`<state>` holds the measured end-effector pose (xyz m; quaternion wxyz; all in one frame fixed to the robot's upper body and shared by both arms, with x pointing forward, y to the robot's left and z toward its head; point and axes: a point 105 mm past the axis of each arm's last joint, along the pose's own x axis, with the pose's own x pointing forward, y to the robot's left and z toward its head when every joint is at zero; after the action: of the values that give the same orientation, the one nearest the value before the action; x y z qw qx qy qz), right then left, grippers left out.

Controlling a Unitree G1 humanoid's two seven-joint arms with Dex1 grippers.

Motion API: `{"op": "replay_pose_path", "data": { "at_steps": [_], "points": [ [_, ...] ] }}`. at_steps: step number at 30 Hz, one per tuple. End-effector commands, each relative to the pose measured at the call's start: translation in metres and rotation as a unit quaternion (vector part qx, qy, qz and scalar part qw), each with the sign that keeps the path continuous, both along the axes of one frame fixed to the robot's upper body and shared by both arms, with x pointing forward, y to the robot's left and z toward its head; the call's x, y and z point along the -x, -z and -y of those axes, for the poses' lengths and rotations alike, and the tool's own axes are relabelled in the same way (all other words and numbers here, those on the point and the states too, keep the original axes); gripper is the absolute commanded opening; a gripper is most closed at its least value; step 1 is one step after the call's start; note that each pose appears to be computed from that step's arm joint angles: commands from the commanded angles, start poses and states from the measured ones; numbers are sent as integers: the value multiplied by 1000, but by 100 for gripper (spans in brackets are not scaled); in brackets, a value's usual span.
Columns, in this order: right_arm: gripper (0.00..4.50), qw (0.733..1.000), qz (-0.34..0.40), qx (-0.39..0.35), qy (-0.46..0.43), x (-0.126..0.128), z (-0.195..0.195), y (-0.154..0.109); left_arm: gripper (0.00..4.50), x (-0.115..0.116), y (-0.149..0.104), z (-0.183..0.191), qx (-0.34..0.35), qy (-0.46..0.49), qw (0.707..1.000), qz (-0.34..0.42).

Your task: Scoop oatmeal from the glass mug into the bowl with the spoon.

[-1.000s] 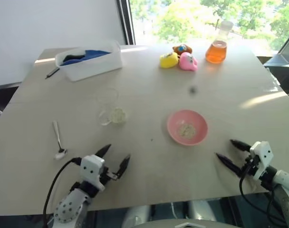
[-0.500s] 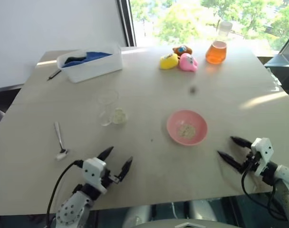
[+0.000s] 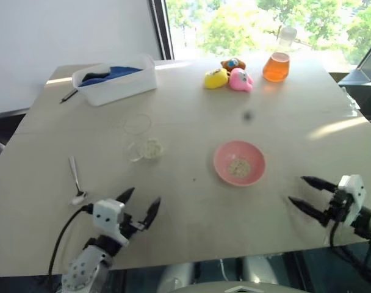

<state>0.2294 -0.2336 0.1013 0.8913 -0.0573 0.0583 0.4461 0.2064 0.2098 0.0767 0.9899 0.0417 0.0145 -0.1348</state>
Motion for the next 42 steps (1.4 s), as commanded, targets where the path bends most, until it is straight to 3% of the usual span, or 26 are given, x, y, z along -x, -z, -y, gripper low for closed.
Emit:
{"op": "replay_pose_path", "data": {
  "at_steps": [1,6,10,14,21,27,35,42],
  "points": [
    [450,995,49,-24,-80,4,-27,-51,446,10,-15,-20,-9,-95,995,20],
    [450,981,59,-31,-182,13,-65,-89,446,30,-13,-43,18,-183,983,-3],
    [450,964,85,-49,-249,9,-104,-108,446,17,-11,-79,-25,-232,972,-25],
    [450,954,86,-39,-286,6,-125,-108,446,6,-23,-102,-31,-259,965,-26],
    [450,954,97,-29,-284,-7,-126,-107,446,-1,-35,-104,-2,-258,966,-30],
    [450,952,103,-36,-285,-8,-130,-109,446,-5,-30,-118,35,-316,946,-70],
    [450,955,113,-43,-270,-13,-131,-113,446,-24,-36,-139,45,-301,945,-120],
    [450,961,127,-55,-240,-18,-131,-116,446,-29,-6,-145,83,-336,915,-208]
  ]
}}
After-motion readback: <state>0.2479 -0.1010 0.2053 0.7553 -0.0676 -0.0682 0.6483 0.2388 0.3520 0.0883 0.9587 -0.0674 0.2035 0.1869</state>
